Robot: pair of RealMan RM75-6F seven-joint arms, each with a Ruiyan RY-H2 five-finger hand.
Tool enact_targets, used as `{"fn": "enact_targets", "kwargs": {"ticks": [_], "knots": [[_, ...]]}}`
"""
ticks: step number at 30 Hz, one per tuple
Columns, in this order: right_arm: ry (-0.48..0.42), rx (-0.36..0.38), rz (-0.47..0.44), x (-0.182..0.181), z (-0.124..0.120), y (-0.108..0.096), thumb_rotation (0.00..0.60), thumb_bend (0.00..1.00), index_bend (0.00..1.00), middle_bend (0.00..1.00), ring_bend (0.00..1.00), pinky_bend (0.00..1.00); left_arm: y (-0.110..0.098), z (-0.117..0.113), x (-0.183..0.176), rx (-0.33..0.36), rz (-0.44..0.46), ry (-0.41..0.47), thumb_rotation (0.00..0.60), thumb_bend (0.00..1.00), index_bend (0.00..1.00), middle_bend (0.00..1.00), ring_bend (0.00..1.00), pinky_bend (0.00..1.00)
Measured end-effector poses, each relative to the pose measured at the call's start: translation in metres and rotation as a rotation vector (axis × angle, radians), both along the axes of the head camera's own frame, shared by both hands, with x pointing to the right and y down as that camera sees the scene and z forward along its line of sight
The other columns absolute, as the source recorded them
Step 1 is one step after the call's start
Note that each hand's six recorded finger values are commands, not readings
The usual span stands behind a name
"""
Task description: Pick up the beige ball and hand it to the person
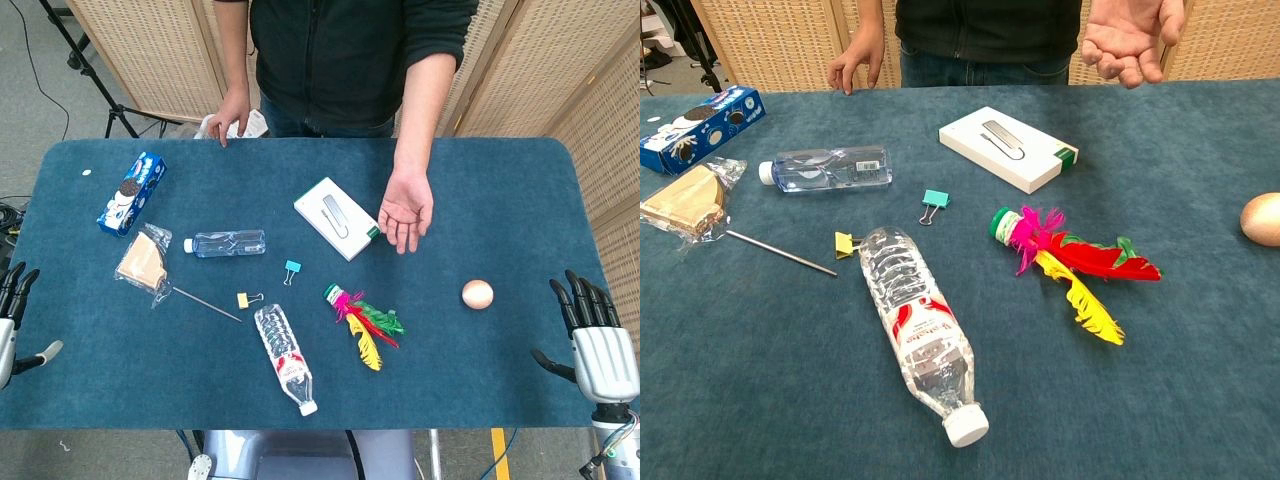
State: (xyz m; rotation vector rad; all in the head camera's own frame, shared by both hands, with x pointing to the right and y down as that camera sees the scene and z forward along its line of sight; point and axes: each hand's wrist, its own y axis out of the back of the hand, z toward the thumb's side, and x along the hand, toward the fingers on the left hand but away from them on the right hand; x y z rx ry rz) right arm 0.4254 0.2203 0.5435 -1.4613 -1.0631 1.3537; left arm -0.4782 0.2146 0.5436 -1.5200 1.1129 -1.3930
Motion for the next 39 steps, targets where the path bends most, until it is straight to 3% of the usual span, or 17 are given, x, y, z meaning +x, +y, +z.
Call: {"fn": "enact_targets", "kwargs": {"ticks": [6, 12, 19, 24, 29, 35, 39], "knots": [[0.010, -0.033, 0.002, 0.001, 0.007, 0.001, 0.600, 0.00, 0.00, 0.00, 0.00, 0.10, 0.001, 0.000, -0.001, 0.000, -0.003, -0.003, 0.600, 0.00, 0.00, 0.00, 0.00, 0.00], [-0.024, -0.111, -0.002, -0.001, 0.024, -0.004, 0.600, 0.00, 0.00, 0.00, 0.00, 0.10, 0.000, -0.007, 0.000, 0.019, -0.005, 0.011, 0.600, 0.00, 0.00, 0.00, 0.00, 0.00], [0.004, -0.265, -0.061, 0.001, 0.074, -0.028, 0.600, 0.00, 0.03, 0.00, 0.00, 0.10, -0.001, -0.013, -0.002, 0.029, -0.022, 0.017, 0.600, 0.00, 0.00, 0.00, 0.00, 0.00], [0.055, -0.314, -0.097, -0.001, 0.108, -0.052, 0.600, 0.00, 0.06, 0.01, 0.00, 0.11, -0.003, -0.016, -0.005, 0.036, -0.046, 0.012, 0.600, 0.00, 0.00, 0.00, 0.00, 0.00], [0.079, -0.336, -0.104, -0.010, 0.136, -0.068, 0.600, 0.00, 0.14, 0.11, 0.09, 0.20, -0.003, -0.015, -0.007, 0.032, -0.055, 0.005, 0.600, 0.00, 0.00, 0.00, 0.00, 0.00], [0.103, -0.375, -0.081, -0.013, 0.164, -0.076, 0.600, 0.00, 0.20, 0.21, 0.16, 0.22, -0.005, -0.009, -0.009, 0.012, -0.060, -0.002, 0.600, 0.00, 0.00, 0.00, 0.00, 0.00], [0.107, -0.382, -0.073, -0.015, 0.173, -0.078, 0.600, 0.04, 0.29, 0.32, 0.27, 0.31, -0.006, -0.009, -0.009, 0.010, -0.061, -0.003, 0.600, 0.00, 0.00, 0.00, 0.00, 0.00]]}}
